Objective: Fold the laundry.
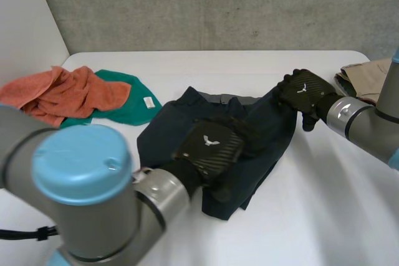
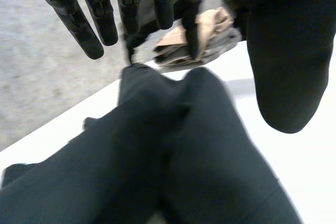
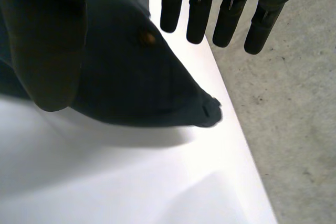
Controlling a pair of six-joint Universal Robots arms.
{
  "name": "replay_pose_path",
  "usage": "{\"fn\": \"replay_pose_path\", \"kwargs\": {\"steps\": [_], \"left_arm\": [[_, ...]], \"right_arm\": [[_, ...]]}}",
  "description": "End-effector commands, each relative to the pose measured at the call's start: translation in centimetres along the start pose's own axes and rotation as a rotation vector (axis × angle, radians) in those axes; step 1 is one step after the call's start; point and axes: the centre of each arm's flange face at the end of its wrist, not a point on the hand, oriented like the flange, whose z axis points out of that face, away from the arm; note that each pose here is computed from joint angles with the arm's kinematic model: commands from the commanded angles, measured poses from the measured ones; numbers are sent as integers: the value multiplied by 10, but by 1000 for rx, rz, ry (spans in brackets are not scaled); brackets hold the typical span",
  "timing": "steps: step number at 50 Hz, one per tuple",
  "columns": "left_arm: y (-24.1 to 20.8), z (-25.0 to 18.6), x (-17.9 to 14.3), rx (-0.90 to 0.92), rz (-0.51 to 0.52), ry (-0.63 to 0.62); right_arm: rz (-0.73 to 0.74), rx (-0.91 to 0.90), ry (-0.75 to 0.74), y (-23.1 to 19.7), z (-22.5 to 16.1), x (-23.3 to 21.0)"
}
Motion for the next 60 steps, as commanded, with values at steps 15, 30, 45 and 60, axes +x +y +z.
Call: {"fn": "replay_pose_path", "kwargs": {"steps": [15, 30, 45, 60], "left_arm": [[39, 64, 32, -144, 100, -79], [-21, 53, -27, -4, 185, -339], [-210, -74, -96, 540, 128, -472], [-203, -20, -192, 535, 46, -621]], "right_arm": [[-38, 65, -8, 58, 71, -21], [128, 71, 92, 14, 31, 15], [313, 411, 381, -133, -97, 131], [423, 384, 315, -127, -22, 84]]}}
